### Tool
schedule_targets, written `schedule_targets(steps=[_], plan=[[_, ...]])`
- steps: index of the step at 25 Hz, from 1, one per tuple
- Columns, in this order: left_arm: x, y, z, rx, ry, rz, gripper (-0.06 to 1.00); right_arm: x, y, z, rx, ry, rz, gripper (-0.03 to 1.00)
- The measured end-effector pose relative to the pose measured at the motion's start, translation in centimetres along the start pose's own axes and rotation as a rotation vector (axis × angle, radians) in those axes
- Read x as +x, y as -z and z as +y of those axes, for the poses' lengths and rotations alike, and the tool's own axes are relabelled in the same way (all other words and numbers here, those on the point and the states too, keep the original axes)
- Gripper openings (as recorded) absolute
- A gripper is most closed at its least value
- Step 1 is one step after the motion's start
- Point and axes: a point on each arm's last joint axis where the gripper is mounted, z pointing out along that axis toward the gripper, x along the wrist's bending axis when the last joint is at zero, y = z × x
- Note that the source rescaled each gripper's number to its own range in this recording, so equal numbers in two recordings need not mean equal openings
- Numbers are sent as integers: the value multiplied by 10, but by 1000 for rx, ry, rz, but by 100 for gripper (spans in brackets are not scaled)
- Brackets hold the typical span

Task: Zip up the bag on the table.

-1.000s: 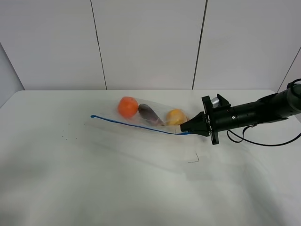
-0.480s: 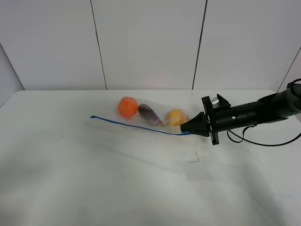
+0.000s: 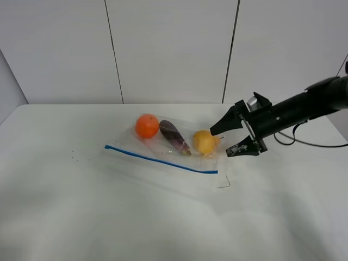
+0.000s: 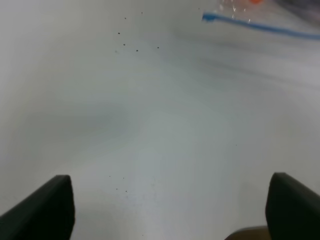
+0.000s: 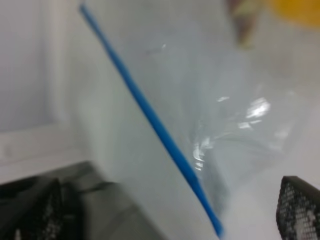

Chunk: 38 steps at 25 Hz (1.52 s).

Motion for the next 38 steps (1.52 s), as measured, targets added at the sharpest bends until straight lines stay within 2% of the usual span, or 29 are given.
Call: schedule_targets(steps=[2,5,7,8,11,14,20,30,33,36,38], plan=[[0,0,0,0,0,0,99,11,21,7,0,54,-171,100],[0,0,0,0,0,1,99,26,58,13,-8,131,-478,100],[0,0,0,0,0,1,99,34,80,11,-38,137,-636,100],[0,0,0,0,0,1,99,37,88,9,-45,134,-704,100],[0,0,0,0,0,1,99,44,106,-2,-32,106,-828,100],[0,0,0,0,0,1,99,51,116,-8,-48,99,-871,100],[0,0,0,0,0,1,99,62,123,-38,-58,90,-869,100],[0,0,0,-1,-1,2,99,50,109,-162,57,24,-859,100],[0,0,0,-1,-1,2,99,46,105,-199,48,7,-859,100],[0,0,0,-1,-1,2,99,48,106,-233,-16,17,-862,100],[0,0,0,-1,-1,2,99,53,109,-253,-97,54,-863,100]])
